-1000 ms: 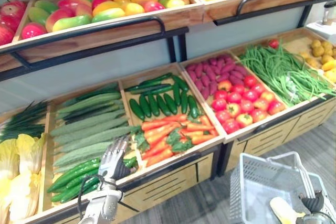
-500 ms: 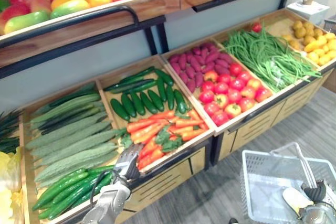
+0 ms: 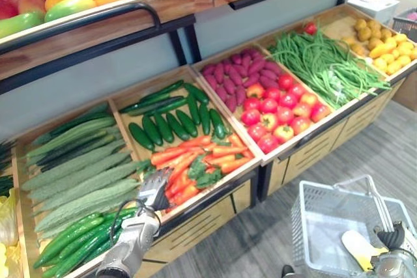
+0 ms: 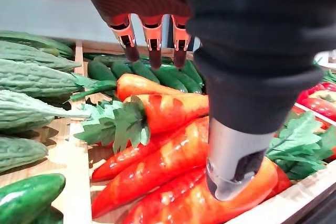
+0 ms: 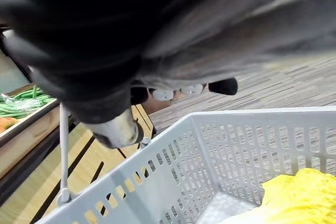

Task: Pick vegetable in the basket

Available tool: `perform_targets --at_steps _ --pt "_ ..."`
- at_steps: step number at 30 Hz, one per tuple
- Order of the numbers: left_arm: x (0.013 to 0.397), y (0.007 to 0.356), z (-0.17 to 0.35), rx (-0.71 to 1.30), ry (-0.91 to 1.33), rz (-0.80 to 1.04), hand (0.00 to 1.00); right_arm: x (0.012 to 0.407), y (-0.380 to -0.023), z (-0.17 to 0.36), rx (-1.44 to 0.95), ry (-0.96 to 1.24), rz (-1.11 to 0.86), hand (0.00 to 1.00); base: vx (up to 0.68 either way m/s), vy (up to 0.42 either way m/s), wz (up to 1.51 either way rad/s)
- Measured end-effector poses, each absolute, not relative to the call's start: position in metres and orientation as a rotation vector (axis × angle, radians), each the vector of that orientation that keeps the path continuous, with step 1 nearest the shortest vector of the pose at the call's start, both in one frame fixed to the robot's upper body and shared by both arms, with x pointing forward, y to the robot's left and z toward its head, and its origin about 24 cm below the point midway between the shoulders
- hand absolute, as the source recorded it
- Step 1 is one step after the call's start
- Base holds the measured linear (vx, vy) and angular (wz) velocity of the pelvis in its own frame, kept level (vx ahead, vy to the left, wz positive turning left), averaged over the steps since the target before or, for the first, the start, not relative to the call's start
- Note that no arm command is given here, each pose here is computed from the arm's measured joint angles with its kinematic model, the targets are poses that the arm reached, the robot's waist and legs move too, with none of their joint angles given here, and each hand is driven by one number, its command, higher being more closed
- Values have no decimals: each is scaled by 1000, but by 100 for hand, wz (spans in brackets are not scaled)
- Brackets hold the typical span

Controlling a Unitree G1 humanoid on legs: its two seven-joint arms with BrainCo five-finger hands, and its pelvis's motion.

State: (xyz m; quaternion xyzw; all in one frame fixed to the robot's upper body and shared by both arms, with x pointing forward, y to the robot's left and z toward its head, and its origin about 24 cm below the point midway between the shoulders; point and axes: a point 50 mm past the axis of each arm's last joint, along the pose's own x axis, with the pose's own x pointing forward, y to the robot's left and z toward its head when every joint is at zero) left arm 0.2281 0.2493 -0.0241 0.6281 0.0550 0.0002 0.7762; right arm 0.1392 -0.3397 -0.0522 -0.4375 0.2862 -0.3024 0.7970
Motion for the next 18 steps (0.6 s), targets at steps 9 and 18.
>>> perform_targets --at_steps 9,18 --pt "251 248 -8 1382 72 48 0 142 -339 -51 -954 606 -644 100 -4 0 -1" --pt "289 245 15 1405 17 109 0 164 -337 -40 -936 539 -660 100 -6 5 -15"
